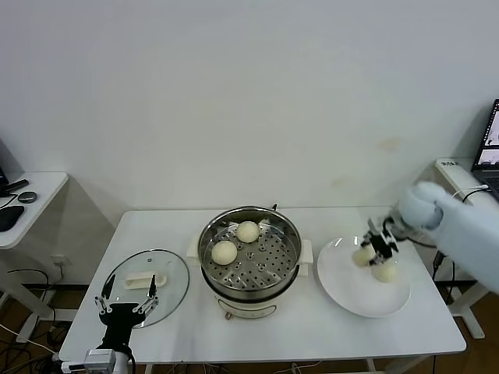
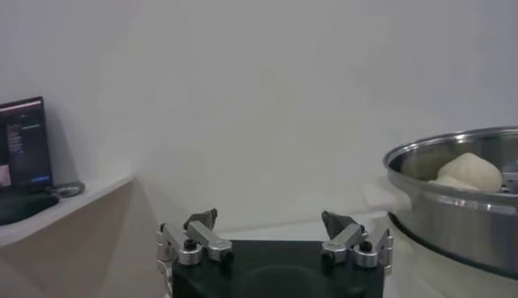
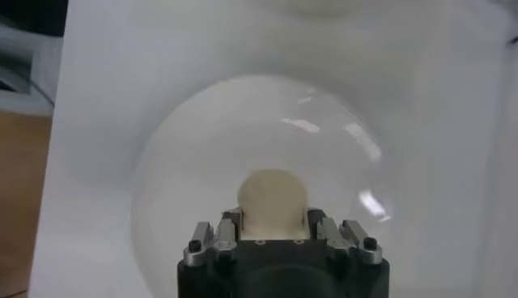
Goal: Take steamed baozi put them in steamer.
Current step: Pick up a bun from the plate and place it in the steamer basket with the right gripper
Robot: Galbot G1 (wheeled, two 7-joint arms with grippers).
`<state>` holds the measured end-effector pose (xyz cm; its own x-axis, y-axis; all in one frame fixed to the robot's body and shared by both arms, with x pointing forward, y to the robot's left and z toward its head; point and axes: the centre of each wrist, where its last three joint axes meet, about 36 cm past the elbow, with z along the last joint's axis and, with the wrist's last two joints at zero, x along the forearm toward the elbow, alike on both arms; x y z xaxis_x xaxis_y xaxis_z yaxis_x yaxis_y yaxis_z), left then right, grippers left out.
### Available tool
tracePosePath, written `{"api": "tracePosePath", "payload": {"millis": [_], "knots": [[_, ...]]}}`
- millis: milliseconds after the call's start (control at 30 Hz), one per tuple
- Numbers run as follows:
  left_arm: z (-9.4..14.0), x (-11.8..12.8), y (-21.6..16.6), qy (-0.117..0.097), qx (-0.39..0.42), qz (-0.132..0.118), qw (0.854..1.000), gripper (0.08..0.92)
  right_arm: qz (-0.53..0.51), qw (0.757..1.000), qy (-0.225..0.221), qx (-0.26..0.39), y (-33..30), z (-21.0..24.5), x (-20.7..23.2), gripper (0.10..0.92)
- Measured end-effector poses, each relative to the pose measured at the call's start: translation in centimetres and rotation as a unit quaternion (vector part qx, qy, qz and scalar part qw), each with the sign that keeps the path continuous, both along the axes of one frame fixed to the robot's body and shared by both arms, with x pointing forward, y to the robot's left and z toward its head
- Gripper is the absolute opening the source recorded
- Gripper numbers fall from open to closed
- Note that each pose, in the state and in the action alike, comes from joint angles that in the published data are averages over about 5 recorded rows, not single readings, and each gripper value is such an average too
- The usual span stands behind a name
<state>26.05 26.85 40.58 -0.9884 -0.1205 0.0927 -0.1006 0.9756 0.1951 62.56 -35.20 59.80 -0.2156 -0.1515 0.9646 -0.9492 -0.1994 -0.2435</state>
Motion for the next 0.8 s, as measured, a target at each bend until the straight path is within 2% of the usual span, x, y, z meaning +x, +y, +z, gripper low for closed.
{"api": "tracePosePath", "payload": {"millis": [200, 367, 600, 800], "knots": [[0.2, 0.0, 0.3, -0.002, 0.001, 0.003, 1.0, 0.823, 0.079, 0.996, -0.038, 0.026, 5.5, 7.4, 1.5, 0.494], [0.2, -0.1, 0.6, -0.001, 0.001, 0.008, 1.0, 0.823, 0.179, 0.982, -0.049, 0.034, 11.9, 10.2, 1.1, 0.5], [0.1, -0.3, 0.9, -0.001, 0.001, 0.015, 1.0, 0.823, 0.334, 0.941, -0.04, 0.023, 21.1, 8.9, -0.3, 0.502], [0.2, -0.4, 1.2, -0.001, 0.001, 0.022, 1.0, 0.823, 0.45, 0.893, -0.029, -0.004, 26.6, 5.7, -1.6, 0.506]]}}
